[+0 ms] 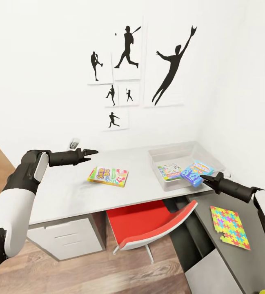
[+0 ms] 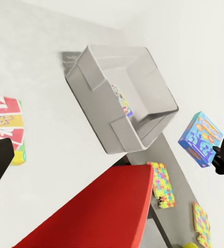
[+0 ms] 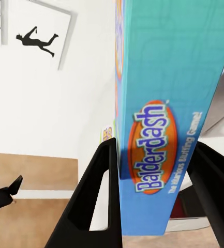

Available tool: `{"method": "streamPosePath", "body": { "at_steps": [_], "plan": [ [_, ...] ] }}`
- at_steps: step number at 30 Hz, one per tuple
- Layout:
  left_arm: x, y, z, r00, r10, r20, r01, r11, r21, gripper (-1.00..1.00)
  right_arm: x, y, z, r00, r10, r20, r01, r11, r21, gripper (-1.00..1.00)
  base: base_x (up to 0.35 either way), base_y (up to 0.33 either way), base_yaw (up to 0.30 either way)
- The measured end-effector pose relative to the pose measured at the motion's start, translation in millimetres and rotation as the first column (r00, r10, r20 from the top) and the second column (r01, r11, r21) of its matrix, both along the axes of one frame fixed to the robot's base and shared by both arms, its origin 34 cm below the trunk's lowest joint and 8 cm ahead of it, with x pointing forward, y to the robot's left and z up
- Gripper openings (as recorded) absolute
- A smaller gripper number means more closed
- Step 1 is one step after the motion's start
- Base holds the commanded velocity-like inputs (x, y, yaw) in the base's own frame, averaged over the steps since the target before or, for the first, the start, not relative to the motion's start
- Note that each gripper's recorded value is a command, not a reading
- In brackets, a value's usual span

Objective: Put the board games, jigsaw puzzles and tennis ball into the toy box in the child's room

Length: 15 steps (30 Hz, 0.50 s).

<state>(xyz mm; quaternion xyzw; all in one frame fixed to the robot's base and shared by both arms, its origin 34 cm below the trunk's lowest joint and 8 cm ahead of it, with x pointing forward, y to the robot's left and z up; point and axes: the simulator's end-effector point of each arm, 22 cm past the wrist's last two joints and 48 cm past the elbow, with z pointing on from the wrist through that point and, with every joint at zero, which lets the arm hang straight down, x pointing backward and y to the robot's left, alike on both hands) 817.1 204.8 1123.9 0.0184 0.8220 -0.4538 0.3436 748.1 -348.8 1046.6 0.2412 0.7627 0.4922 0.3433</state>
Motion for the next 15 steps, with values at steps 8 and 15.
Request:
{"method": "streamPosePath", "body": {
  "at_steps": [8, 15],
  "plan": [
    [-0.2, 0.1, 0.6, 1.0, 0.0, 0.001, 0.0, 1.0, -0.002, 1.0, -0.3, -0.9, 0.2, 1.0, -0.001, 0.0, 0.001, 1.0, 0.0, -1.0, 0.197, 0.001, 0.0],
    [0.0, 0.4, 0.4, 1.0, 0.001, 0.001, -0.001, 1.0, -0.001, 1.0, -0.2, -2.4, 1.8, 1.0, -0.004, 0.003, 0.004, 1.0, 0.006, -1.0, 0.091, 0.0, -0.001]
  ]
}}
